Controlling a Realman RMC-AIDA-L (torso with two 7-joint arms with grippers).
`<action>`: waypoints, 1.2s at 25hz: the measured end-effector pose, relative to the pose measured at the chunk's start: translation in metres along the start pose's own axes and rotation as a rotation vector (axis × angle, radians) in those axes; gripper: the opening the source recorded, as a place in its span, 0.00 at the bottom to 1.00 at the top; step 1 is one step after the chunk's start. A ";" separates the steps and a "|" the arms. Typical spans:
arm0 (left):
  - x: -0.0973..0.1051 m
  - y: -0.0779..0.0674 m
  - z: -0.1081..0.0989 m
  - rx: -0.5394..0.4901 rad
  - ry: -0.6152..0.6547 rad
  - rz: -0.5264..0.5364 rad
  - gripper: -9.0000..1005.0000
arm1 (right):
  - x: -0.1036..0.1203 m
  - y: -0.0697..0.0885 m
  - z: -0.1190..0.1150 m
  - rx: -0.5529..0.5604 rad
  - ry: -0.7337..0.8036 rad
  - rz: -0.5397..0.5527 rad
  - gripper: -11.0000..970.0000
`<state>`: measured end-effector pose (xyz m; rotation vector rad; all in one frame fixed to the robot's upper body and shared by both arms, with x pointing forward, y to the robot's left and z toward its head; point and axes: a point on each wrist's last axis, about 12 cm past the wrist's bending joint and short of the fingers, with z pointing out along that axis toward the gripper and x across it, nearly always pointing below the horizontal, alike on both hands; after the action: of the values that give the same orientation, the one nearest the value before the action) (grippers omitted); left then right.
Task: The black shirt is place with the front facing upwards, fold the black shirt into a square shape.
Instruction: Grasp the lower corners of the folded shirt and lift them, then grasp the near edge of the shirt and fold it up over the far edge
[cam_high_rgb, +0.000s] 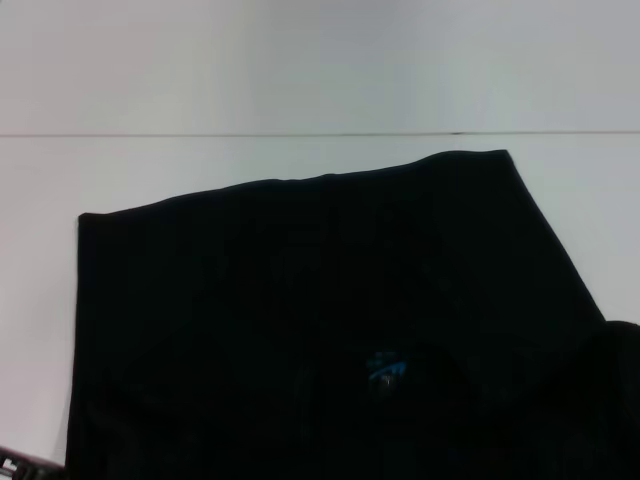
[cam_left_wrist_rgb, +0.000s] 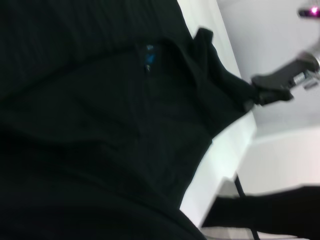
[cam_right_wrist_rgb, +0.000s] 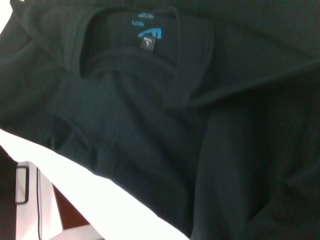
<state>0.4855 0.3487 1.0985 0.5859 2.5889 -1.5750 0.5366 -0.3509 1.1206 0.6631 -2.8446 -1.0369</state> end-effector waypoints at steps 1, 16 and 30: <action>0.001 0.000 0.000 0.003 0.005 0.001 0.07 | 0.001 0.000 0.001 -0.002 0.004 -0.002 0.07; -0.046 0.011 -0.035 -0.108 -0.522 -0.019 0.08 | -0.027 -0.011 -0.031 -0.108 -0.528 0.141 0.07; -0.077 0.054 -0.005 -0.341 -0.995 -0.109 0.09 | -0.086 -0.017 0.053 -0.059 -1.091 0.265 0.07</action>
<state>0.5759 0.3523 1.0737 -0.3162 2.0085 -0.9889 0.6110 -0.2955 1.0781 -0.4712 -3.5138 -1.8183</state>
